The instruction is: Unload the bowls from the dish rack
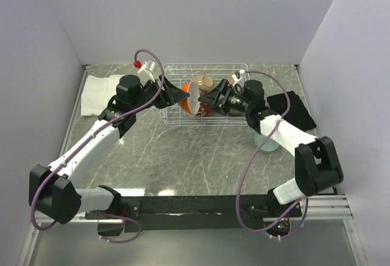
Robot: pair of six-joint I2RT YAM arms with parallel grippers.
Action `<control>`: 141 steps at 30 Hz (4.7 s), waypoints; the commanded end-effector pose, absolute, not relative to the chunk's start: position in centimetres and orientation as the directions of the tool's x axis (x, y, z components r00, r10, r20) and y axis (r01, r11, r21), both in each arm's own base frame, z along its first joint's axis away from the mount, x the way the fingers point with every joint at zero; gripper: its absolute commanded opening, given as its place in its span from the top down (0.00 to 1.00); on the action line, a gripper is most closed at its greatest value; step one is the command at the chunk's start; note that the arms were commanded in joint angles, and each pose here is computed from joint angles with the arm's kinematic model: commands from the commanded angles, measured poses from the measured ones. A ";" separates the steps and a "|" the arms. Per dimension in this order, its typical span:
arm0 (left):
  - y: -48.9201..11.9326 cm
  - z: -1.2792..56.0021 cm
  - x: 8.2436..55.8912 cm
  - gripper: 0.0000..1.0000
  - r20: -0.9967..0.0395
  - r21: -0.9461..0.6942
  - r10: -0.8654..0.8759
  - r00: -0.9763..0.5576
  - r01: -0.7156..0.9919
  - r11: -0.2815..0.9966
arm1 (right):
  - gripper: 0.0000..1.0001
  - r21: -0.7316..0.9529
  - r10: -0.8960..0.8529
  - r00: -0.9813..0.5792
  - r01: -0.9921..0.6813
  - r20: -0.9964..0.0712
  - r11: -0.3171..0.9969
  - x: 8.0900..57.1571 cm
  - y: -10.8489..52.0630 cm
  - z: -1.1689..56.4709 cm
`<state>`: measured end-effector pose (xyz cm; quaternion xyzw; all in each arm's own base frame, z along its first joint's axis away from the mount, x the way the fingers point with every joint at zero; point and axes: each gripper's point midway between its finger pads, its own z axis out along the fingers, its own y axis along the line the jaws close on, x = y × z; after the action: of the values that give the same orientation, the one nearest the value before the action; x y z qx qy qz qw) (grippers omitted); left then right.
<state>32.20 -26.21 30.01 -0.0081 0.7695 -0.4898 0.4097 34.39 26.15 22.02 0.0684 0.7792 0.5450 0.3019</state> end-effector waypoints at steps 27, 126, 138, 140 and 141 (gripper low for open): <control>-23.3 31.3 31.7 0.08 -0.758 -0.625 -0.372 -0.536 0.434 0.649 | 1.00 0.753 0.340 -0.748 -0.312 -0.571 0.579 32.5 25.1 23.7; -6.3 19.6 30.5 0.01 -0.916 -0.176 -0.192 -0.352 -0.077 0.981 | 0.00 -0.173 -0.294 -0.557 -0.261 -0.776 0.950 40.4 28.2 20.5; -5.6 19.3 30.9 0.01 -0.919 -0.161 -0.194 -0.342 -0.123 0.979 | 0.00 -0.372 -0.428 -0.599 -0.223 -0.677 0.901 41.9 28.3 15.1; -5.6 19.3 31.0 0.01 -0.919 -0.163 -0.197 -0.341 -0.126 0.979 | 0.00 -0.382 -0.436 -0.607 -0.226 -0.664 0.896 41.9 28.3 14.4; -5.6 19.3 31.0 0.00 -0.919 -0.162 -0.196 -0.342 -0.124 0.979 | 0.01 -0.385 -0.441 -0.609 -0.231 -0.659 0.894 42.0 28.4 14.2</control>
<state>30.59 -5.86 18.56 -0.0829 0.8280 -0.0305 0.5537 41.02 28.24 12.77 -0.1946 0.8968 -0.1145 0.3805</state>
